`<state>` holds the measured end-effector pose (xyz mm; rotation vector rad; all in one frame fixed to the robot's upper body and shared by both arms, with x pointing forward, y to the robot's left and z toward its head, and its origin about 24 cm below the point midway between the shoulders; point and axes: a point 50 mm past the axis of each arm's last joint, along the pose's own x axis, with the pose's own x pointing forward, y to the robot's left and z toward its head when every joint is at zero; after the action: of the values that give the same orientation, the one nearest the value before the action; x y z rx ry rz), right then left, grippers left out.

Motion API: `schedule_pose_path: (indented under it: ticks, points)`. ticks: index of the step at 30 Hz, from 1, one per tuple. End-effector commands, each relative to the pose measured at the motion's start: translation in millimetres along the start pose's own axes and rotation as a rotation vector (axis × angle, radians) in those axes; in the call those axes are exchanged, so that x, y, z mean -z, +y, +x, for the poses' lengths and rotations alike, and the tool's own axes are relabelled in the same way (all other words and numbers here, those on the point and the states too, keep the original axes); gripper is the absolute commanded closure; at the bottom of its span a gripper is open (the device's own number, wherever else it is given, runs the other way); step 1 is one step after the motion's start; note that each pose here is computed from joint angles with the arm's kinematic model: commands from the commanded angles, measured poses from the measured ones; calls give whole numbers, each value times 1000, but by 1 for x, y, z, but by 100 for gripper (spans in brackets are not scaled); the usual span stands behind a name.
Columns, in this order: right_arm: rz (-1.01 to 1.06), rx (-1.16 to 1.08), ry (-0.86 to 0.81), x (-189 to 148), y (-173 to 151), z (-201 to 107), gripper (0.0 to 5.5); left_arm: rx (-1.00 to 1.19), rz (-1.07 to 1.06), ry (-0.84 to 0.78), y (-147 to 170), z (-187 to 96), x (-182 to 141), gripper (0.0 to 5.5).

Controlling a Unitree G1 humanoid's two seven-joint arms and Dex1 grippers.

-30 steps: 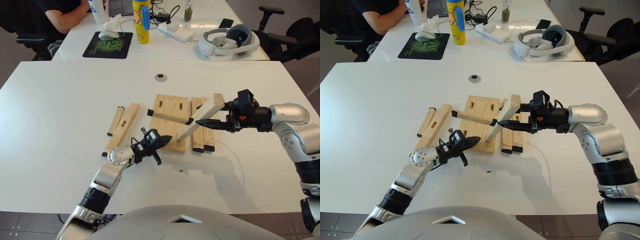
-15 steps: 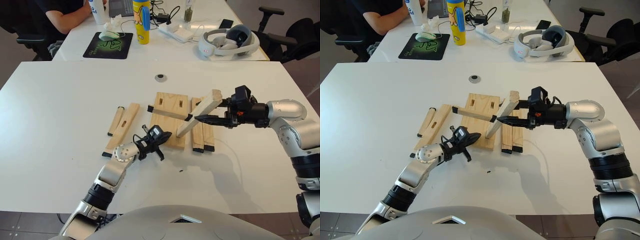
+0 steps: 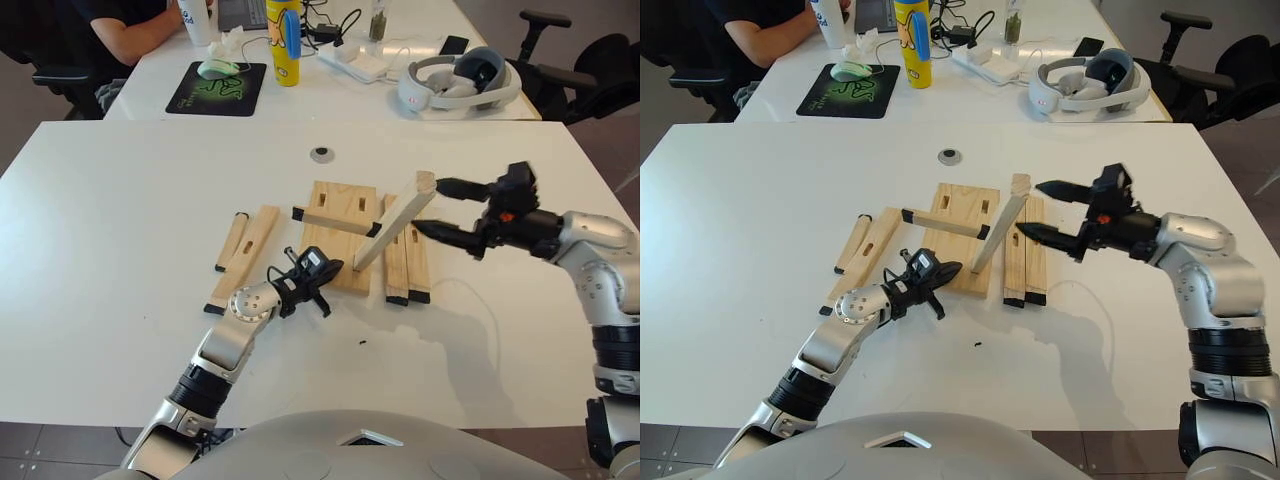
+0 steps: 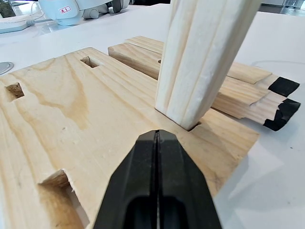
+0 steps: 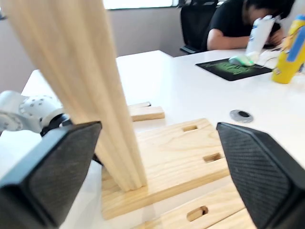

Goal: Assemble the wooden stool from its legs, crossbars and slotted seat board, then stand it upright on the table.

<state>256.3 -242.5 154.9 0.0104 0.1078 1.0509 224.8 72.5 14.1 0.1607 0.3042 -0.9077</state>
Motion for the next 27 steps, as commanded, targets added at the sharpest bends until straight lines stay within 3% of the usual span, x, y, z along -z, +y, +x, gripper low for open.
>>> schedule_pose_path:
  ticks: [1, 7, 12, 22, 27]
  points:
    - [58, -30, -131, -29, 11, -6, 175, -38, -80, 240, -1, -16, 47, 550]
    - [136, -133, -358, -75, 25, -4, 260, -45, -94, 237, 0, -15, 47, 550]
    - [108, -179, -478, -106, 37, 15, 330, -50, -102, 234, -1, -13, 46, 550]
    - [231, -144, -477, -62, 53, 73, 475, -47, -121, 237, -5, -9, 45, 550]
    - [153, -139, -521, -82, 49, 71, 547, -45, -120, 247, -6, -9, 45, 550]
